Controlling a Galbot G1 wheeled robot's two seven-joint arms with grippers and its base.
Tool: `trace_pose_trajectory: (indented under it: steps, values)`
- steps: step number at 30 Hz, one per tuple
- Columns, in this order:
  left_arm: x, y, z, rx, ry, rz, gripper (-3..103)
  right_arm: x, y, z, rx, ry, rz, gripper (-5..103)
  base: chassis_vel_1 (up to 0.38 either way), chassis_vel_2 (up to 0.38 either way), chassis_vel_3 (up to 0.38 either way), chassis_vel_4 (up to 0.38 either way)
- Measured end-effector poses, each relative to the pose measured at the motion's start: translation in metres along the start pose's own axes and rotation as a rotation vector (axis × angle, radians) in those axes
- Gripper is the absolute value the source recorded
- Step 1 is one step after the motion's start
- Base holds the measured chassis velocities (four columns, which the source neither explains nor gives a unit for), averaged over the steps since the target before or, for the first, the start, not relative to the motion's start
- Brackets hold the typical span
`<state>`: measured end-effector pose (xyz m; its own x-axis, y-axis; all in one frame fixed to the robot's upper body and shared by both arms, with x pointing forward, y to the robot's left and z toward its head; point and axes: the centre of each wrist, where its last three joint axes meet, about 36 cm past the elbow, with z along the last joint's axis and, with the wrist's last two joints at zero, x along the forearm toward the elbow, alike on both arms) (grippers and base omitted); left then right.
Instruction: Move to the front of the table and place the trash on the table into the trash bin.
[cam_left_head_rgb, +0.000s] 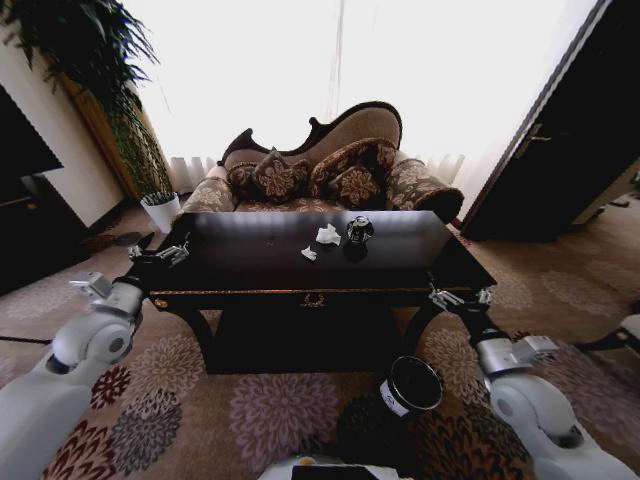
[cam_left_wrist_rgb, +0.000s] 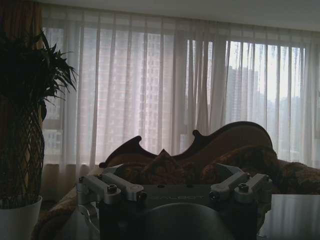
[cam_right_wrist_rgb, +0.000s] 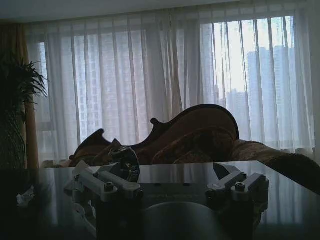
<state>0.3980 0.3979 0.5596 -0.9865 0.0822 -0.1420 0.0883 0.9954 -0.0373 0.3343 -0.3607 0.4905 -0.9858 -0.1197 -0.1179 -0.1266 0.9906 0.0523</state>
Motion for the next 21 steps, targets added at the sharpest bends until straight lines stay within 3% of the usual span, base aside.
trace_pose_trajectory:
  steps: [8,21]
  values:
    - [0.0,0.0,0.0,0.0,0.0,-0.001,100,-0.041,-0.009,0.022,0.044,0.07,-0.073,100,0.0,0.0,0.0,0.0]
    - [0.0,0.0,0.0,0.0,0.0,0.0,100,-0.123,-0.016,0.019,0.05,0.094,-0.141,100,0.0,0.0,0.0,0.0]
